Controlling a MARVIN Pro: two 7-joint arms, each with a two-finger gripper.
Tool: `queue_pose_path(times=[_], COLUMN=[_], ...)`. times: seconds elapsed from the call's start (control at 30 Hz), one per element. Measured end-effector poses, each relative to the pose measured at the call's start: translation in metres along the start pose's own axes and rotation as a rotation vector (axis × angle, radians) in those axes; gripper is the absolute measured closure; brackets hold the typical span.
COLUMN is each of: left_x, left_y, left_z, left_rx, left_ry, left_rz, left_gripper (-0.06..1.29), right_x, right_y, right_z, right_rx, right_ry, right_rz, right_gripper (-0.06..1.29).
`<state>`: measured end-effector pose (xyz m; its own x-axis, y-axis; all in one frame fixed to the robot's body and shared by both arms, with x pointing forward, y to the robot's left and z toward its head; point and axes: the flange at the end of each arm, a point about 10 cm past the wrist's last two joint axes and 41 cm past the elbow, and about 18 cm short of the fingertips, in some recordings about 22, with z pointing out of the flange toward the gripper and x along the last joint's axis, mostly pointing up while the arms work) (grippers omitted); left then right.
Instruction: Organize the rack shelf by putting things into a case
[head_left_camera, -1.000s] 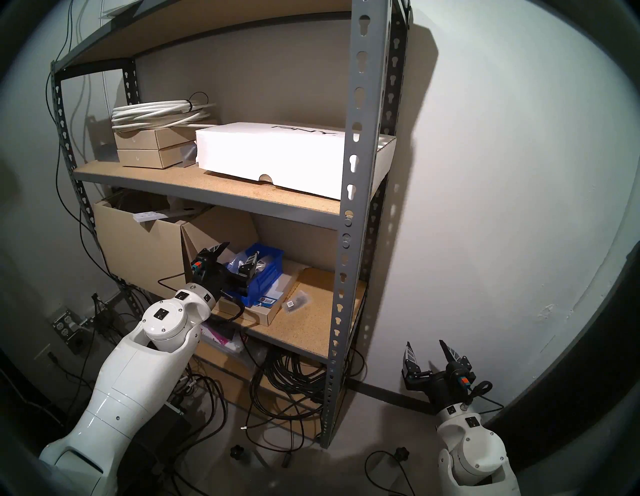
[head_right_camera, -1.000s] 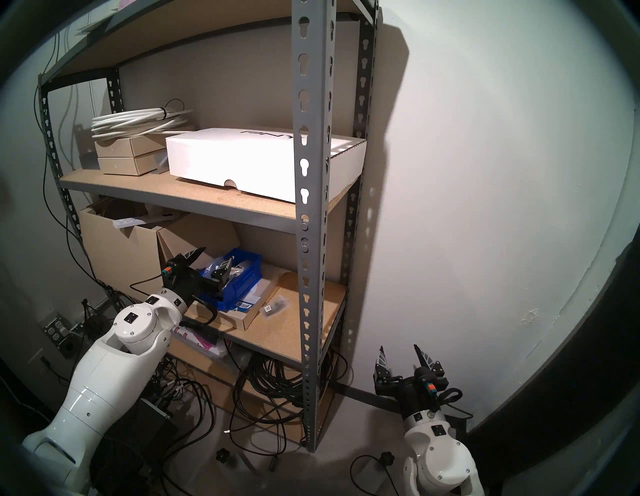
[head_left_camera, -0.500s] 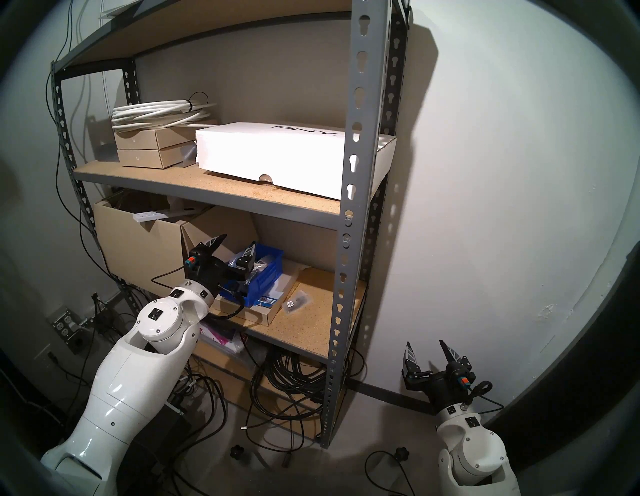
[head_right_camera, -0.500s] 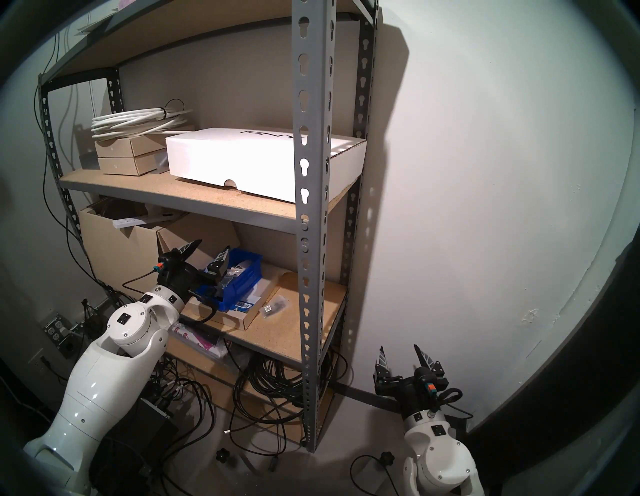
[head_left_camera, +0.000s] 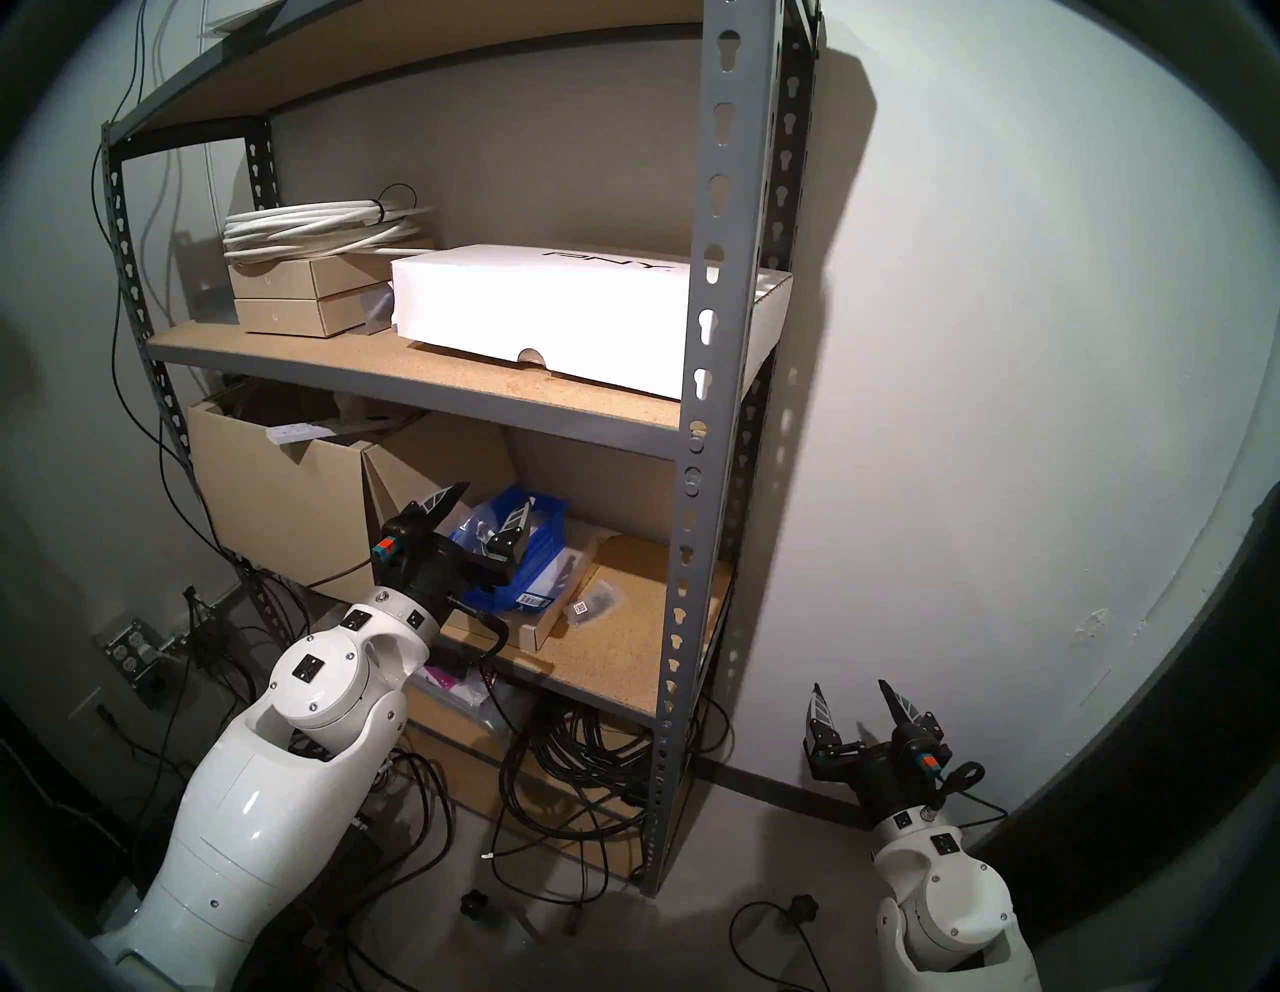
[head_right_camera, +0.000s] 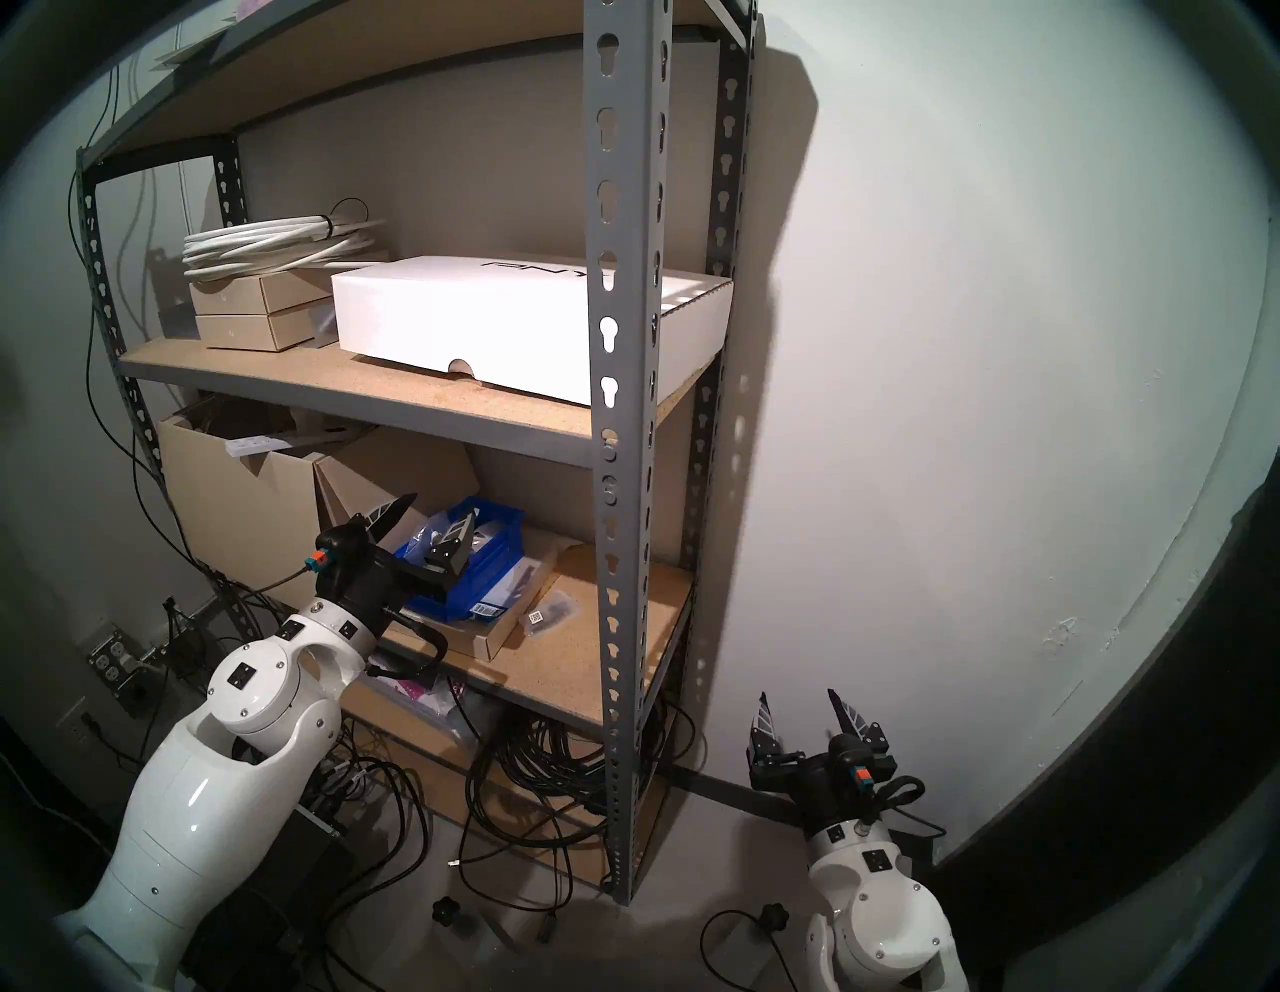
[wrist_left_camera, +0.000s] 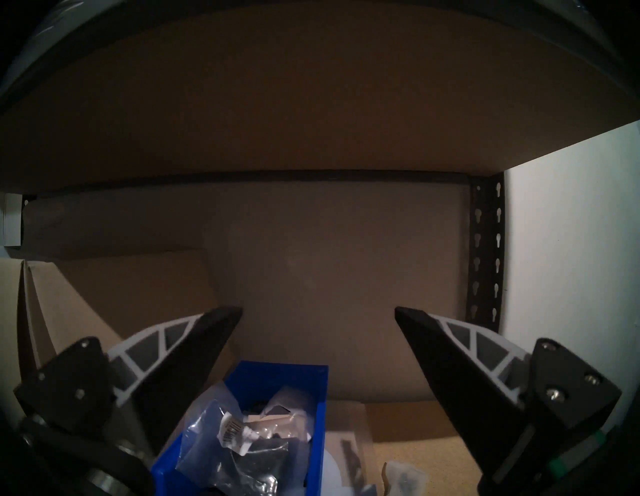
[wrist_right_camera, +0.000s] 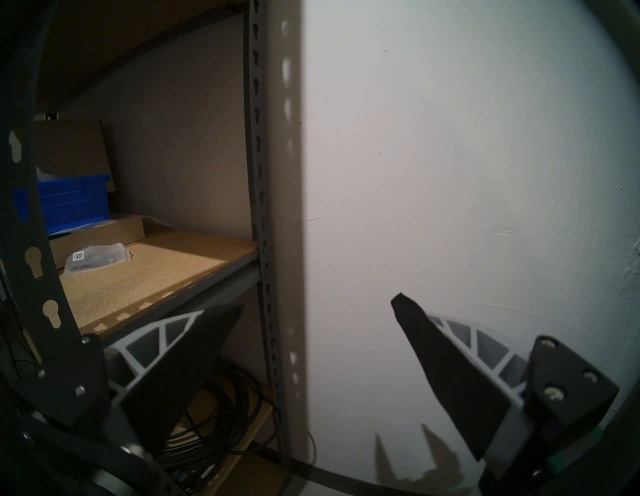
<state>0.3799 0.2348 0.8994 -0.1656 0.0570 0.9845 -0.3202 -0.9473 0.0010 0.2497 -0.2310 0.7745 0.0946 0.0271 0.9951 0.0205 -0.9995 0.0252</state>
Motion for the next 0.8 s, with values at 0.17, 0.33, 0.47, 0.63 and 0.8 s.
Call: queue_pose_path(times=[0.17,0.33,0.47,0.63,0.8], left_x=[-0.002,-0.008,-0.014,-0.019,-0.025], left_y=[0.014,0.028,0.034,0.041,0.050], left_z=[-0.006,-0.011,-0.014,-0.016,-0.016], left_rx=[-0.020,-0.042,-0.047,-0.055,-0.067], left_ry=[-0.012,-0.036,-0.059,-0.076,-0.088], left_rz=[0.001,-0.003,-0.001,-0.001,-0.004], left_gripper=[0.01,0.01,0.01,0.01,0.01], right_x=[0.000,0.000,0.000,0.000,0.000], right_y=[0.000,0.000,0.000,0.000,0.000], right_z=[0.000,0.000,0.000,0.000,0.000], right_rx=[0.000,0.000,0.000,0.000,0.000], right_ry=[0.000,0.000,0.000,0.000,0.000], right_rz=[0.000,0.000,0.000,0.000,0.000], right_gripper=[-0.02,-0.02,-0.02,-0.02,-0.02])
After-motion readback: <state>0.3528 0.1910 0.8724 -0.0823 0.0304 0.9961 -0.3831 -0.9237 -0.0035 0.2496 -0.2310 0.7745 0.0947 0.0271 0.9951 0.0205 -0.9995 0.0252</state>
